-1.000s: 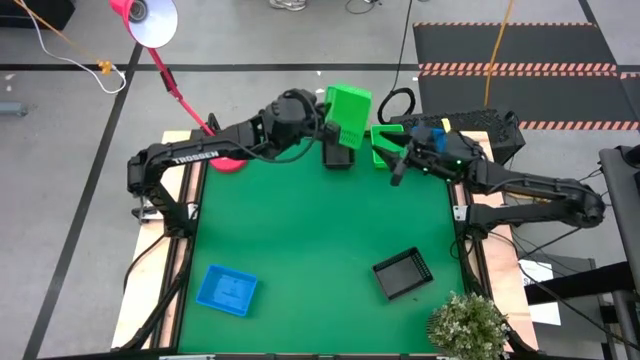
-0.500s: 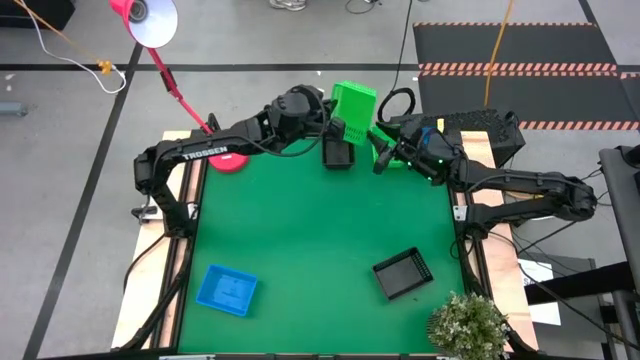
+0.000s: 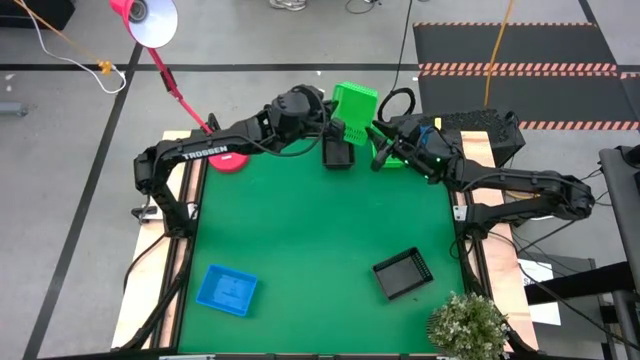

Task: Stack baskets by color
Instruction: Stack the green bin on the stacked green bin

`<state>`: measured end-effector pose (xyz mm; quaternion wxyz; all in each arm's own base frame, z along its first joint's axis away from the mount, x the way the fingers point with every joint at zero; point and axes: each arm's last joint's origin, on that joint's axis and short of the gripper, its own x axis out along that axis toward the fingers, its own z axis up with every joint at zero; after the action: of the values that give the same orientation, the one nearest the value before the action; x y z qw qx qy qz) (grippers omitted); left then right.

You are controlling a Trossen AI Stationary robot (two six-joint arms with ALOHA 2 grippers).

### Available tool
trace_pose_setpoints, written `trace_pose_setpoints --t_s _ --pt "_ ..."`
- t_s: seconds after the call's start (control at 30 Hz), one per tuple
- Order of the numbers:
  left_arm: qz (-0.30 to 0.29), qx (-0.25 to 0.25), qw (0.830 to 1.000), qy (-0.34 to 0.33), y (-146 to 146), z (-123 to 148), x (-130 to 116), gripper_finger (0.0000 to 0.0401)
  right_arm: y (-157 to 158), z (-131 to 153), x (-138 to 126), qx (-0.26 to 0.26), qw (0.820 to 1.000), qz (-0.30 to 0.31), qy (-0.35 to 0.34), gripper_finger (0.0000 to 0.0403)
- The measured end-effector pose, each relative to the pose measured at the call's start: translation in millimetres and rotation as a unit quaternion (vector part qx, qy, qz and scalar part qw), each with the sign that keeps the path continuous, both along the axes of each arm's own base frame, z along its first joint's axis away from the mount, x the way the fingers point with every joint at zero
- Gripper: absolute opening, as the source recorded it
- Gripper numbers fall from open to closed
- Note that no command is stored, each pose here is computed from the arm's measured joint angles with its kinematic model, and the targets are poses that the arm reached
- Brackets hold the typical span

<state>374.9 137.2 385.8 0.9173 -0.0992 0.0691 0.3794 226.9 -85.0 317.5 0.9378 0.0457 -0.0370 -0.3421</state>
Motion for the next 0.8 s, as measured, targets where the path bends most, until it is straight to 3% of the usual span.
trace_pose_setpoints --t_s 0.3,0.63,0.8 --pt "-0.024 -0.007 1.0 -0.003 0.8 -0.1 0.3 0.0011 -7.0 -4.9 2.6 0.034 0.999 -0.024 -0.02 0.011" --pt "-0.075 -0.01 0.997 -0.014 -11.5 1.9 5.4 0.0012 -19.6 -7.4 -1.2 0.069 0.995 -0.056 -0.045 0.0012" --pt "-0.145 -0.022 0.989 -0.023 -17.8 3.2 8.1 0.0068 -25.9 -7.2 -4.3 0.076 0.993 -0.071 -0.054 0.0011"
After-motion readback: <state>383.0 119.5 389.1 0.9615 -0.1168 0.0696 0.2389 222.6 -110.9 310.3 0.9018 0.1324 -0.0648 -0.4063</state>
